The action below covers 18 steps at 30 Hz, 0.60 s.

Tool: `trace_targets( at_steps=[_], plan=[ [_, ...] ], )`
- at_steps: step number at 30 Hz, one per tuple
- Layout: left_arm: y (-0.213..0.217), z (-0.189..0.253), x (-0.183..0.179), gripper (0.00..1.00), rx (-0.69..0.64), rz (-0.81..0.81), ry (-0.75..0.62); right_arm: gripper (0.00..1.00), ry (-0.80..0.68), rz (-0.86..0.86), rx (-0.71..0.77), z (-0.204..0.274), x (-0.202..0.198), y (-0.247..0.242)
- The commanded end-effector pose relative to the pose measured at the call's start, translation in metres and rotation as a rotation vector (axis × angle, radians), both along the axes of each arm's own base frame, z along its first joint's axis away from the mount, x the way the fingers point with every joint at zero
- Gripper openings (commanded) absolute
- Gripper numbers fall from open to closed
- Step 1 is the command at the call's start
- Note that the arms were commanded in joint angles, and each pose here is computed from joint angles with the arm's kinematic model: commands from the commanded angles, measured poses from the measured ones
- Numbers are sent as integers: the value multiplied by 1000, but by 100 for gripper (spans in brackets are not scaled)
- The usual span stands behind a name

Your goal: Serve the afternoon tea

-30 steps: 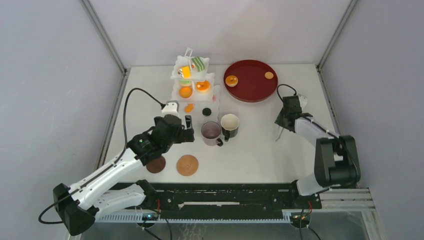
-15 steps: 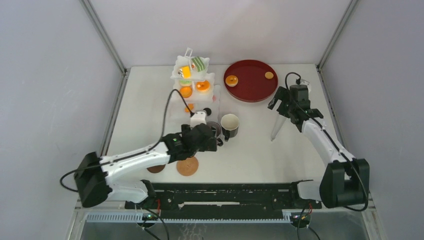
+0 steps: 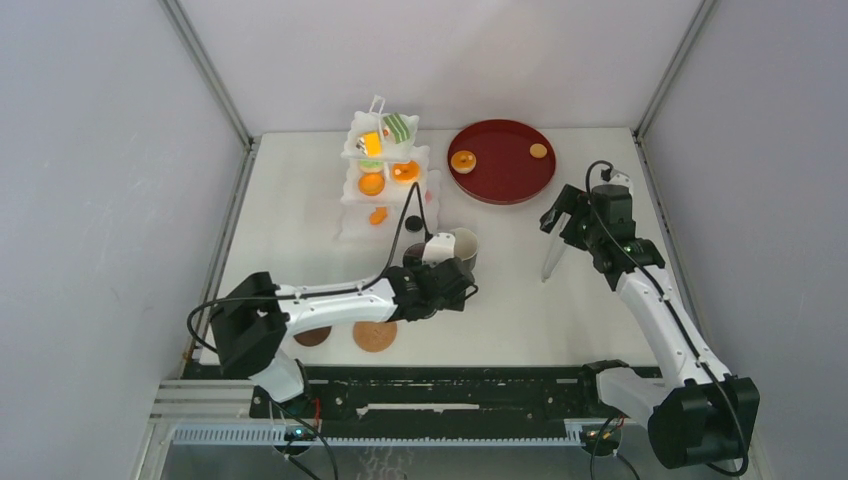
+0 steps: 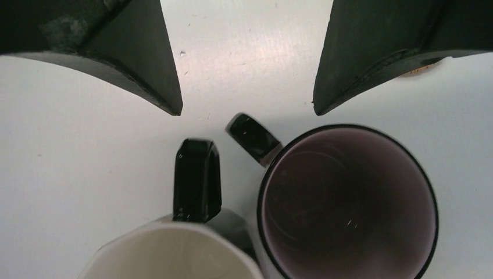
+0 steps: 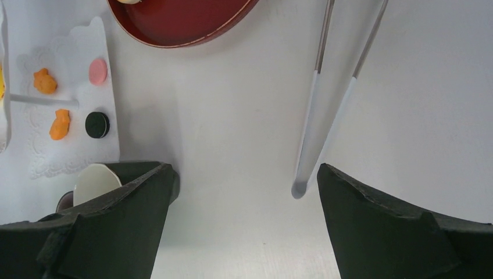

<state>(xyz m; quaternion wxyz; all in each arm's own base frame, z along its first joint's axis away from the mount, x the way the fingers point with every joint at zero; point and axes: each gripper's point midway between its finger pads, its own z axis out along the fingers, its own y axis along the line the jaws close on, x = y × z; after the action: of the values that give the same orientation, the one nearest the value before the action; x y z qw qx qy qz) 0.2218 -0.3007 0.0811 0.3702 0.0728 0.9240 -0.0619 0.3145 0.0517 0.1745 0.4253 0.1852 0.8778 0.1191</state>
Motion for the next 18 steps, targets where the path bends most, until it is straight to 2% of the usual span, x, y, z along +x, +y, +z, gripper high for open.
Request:
trace_targets(
  at_steps=[1, 5, 9, 18],
  plan=[
    [-15, 14, 21, 86, -15, 73, -61, 100, -6, 13, -11, -2, -4, 0],
    [-9, 7, 27, 78, 45, 125, -62, 100, 5, 19, -9, -7, -4, 1],
    [7, 10, 26, 71, 44, 184, -78, 100, 9, 19, -11, -9, -4, 1],
    [46, 8, 25, 68, 31, 294, -83, 100, 14, 33, -3, -14, 1, 7]
  ],
)
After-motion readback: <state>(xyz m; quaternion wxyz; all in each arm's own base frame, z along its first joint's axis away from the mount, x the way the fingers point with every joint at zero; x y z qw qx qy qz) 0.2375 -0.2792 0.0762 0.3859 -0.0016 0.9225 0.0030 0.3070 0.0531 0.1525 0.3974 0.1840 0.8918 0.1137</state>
